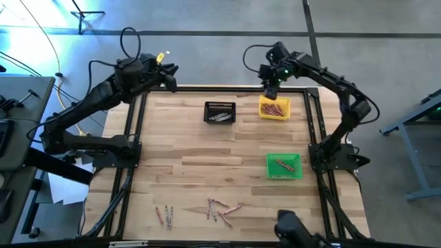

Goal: Sort crayons
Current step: Put the red crayon into the yellow basket

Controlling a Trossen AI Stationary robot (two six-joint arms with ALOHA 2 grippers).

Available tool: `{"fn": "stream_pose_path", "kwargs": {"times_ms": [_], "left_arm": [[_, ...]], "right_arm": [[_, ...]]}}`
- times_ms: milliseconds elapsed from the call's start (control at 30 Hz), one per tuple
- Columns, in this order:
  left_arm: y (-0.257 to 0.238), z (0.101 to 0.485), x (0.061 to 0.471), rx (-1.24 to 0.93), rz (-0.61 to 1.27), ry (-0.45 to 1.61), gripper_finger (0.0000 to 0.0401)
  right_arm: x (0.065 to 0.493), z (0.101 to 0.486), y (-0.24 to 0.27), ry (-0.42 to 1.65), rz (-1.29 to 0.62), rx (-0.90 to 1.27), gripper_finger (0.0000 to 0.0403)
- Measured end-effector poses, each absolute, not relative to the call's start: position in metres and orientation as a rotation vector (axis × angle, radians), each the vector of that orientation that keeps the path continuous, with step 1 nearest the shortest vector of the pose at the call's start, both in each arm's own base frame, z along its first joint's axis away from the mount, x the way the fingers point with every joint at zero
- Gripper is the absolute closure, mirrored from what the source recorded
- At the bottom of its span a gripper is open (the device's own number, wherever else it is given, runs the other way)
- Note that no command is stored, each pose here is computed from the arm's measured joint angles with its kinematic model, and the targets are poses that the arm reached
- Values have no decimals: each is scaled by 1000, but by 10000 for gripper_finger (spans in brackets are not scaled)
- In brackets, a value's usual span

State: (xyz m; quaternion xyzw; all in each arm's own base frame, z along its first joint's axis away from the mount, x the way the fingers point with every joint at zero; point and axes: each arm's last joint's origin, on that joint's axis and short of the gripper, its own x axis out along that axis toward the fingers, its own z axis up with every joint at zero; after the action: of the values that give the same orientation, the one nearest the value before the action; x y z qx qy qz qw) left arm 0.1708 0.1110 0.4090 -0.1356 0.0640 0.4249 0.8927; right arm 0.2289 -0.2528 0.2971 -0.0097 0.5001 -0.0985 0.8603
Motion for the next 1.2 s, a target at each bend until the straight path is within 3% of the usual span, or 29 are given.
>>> {"fn": "stream_pose_path", "kwargs": {"times_ms": [367, 567, 1200], "left_arm": [[101, 406, 154, -274, 889, 222, 321], [98, 403, 148, -278, 893, 269, 321], [94, 396, 142, -245, 893, 378, 321]], "right_arm": [[287, 252, -289, 1140, -46, -192, 289], [309, 228, -303, 1183, -44, -168, 289], [324, 174, -321, 1259, -10, -127, 289]]}}
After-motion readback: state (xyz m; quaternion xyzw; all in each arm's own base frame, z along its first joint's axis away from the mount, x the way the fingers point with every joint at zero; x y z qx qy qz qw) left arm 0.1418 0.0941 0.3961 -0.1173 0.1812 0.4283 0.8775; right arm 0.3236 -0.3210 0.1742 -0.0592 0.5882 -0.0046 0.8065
